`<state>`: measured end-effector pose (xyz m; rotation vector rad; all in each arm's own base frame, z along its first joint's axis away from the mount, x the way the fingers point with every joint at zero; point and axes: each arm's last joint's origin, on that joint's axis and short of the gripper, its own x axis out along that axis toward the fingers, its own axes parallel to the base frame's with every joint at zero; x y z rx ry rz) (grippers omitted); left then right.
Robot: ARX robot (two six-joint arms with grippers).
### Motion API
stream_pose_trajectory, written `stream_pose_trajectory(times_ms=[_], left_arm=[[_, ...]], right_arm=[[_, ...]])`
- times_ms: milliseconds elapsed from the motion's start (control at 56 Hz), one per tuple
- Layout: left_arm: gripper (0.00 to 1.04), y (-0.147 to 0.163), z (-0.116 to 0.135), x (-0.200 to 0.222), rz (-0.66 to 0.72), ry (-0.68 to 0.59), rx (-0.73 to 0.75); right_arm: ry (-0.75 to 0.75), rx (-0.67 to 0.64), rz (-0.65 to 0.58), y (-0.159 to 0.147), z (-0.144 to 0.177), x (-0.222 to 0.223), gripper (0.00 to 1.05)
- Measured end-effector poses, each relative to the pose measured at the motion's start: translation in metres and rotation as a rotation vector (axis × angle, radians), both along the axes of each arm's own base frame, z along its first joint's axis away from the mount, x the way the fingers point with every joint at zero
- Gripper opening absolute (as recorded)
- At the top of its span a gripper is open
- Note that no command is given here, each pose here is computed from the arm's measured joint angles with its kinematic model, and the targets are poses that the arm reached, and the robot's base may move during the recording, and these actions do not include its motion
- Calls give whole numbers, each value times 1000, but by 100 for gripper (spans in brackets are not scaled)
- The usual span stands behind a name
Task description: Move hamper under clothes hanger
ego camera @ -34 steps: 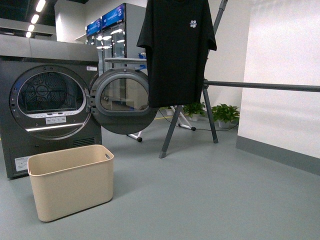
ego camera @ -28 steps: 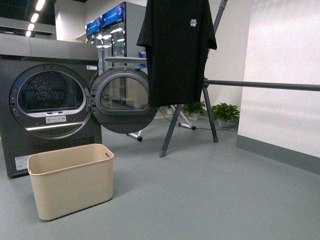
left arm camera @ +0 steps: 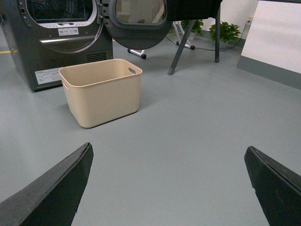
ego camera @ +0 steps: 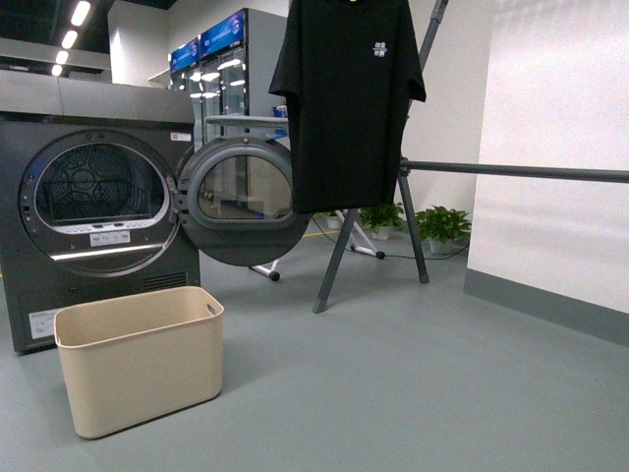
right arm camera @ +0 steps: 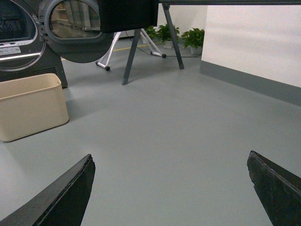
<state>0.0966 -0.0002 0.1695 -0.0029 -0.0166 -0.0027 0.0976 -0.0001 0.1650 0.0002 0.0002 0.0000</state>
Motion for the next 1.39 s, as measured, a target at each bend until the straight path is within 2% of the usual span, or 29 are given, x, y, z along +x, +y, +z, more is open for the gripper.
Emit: stream_pose_trajectory(times_ms=[1393], left_arm=[[98,0,0,0,0,0,0]], right_arm=[[1,0,1,0,0,0,97]])
